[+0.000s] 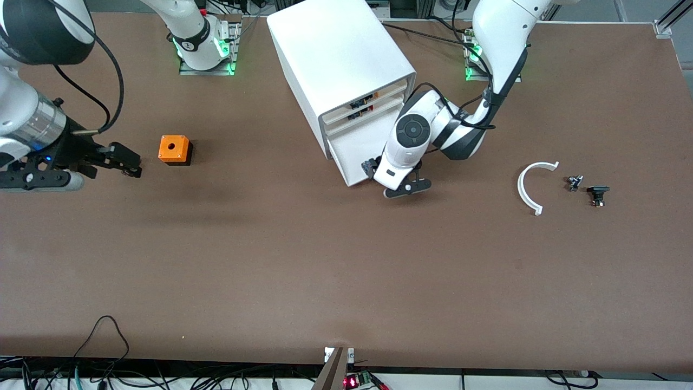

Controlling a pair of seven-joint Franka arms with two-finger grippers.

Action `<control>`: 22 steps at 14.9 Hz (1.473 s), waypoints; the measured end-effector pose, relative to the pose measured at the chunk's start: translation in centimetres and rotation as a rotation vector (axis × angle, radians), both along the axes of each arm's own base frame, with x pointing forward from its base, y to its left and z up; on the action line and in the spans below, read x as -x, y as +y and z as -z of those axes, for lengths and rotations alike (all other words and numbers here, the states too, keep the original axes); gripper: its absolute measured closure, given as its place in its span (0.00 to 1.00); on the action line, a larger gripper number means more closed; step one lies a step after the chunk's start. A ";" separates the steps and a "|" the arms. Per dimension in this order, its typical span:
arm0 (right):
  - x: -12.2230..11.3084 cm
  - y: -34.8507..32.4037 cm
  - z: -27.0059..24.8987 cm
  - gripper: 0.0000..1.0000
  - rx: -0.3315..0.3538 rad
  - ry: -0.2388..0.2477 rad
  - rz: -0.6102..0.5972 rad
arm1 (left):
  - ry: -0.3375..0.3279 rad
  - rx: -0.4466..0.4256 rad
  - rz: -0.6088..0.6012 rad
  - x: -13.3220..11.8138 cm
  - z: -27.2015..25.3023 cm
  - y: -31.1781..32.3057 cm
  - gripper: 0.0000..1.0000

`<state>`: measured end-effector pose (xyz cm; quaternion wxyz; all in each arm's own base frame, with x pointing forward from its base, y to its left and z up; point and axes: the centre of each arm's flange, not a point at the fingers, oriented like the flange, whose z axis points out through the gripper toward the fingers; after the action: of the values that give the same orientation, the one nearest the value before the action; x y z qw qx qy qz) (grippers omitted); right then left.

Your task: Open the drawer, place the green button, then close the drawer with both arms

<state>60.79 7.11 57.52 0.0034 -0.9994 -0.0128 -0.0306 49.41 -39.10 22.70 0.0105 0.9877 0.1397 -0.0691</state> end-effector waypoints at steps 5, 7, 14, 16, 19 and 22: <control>1.9 -0.3 -1.3 0.00 0.029 -0.015 -0.011 | 0.049 0.000 -0.045 4.0 0.5 -3.0 0.00; 2.0 -0.2 -1.5 0.00 0.029 -0.017 -0.013 | 0.063 0.000 -0.062 5.3 0.5 -4.1 0.00; 2.1 -0.3 -1.8 0.00 0.023 0.014 -0.009 | 0.105 0.003 -0.073 7.7 1.0 -5.3 0.00; 2.2 -0.4 -2.2 0.00 0.024 0.023 -0.008 | 0.118 0.009 -0.083 8.0 1.0 -5.5 0.00; 2.4 -0.5 -3.3 0.00 0.024 0.021 -0.007 | 0.122 0.011 -0.080 8.2 1.0 -5.7 0.00; 2.7 -0.3 -3.4 0.00 0.026 0.042 -0.010 | 0.136 0.016 -0.095 8.6 1.0 -5.9 0.00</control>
<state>58.10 6.76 60.88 -0.0092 -0.9997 -0.0182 -0.0096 40.78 -45.00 21.67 0.0121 0.9729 0.1861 -0.1367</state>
